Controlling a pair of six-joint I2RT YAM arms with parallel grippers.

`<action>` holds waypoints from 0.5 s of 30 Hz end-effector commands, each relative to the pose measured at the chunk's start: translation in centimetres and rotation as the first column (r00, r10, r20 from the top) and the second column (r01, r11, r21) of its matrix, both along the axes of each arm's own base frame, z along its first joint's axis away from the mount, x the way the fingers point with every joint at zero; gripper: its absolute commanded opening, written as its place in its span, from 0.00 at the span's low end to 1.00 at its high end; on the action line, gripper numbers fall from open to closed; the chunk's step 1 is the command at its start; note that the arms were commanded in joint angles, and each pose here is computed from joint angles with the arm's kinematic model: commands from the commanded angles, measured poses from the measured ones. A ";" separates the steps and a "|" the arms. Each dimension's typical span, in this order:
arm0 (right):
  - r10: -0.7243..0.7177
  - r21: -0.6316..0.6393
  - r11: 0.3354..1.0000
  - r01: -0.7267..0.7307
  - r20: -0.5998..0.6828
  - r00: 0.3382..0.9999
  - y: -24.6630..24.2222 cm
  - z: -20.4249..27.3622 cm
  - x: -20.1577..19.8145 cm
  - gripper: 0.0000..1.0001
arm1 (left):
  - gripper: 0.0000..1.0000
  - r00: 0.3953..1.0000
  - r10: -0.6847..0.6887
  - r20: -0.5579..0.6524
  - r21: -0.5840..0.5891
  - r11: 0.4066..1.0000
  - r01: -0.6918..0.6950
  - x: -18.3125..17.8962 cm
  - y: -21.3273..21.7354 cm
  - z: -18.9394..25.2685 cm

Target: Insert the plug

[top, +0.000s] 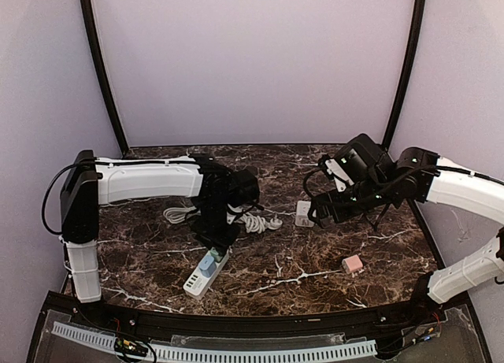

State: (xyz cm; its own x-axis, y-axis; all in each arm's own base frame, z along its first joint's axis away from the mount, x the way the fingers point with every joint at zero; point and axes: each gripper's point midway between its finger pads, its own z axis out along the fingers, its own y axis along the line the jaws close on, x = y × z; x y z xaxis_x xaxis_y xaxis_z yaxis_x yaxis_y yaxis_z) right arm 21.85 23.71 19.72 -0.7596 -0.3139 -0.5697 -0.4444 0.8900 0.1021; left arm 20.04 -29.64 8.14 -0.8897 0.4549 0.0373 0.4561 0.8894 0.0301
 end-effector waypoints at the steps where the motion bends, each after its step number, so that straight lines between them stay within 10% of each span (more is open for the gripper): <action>1: -0.005 -0.006 1.000 0.005 0.016 1.000 -0.5 0.5 0.2 0.99 | 0.42 1.000 -0.008 -0.004 0.029 1.000 0.009 0.3 -0.2 -0.5; 15: 0.035 -0.016 0.999 -0.034 0.029 0.999 0.5 0.6 0.8 0.98 | 0.74 0.998 -0.027 0.048 -0.023 0.999 0.028 1.3 -1.2 5.7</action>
State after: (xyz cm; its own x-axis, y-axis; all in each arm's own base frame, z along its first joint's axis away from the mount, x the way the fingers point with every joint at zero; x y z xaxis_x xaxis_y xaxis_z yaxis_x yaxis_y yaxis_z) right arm 21.90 23.77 19.71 -0.7484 -0.3383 -0.5705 -0.4641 0.8816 0.0861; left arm 21.72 -31.63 10.94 -0.8822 0.4709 -0.0052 0.4707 0.8820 0.0243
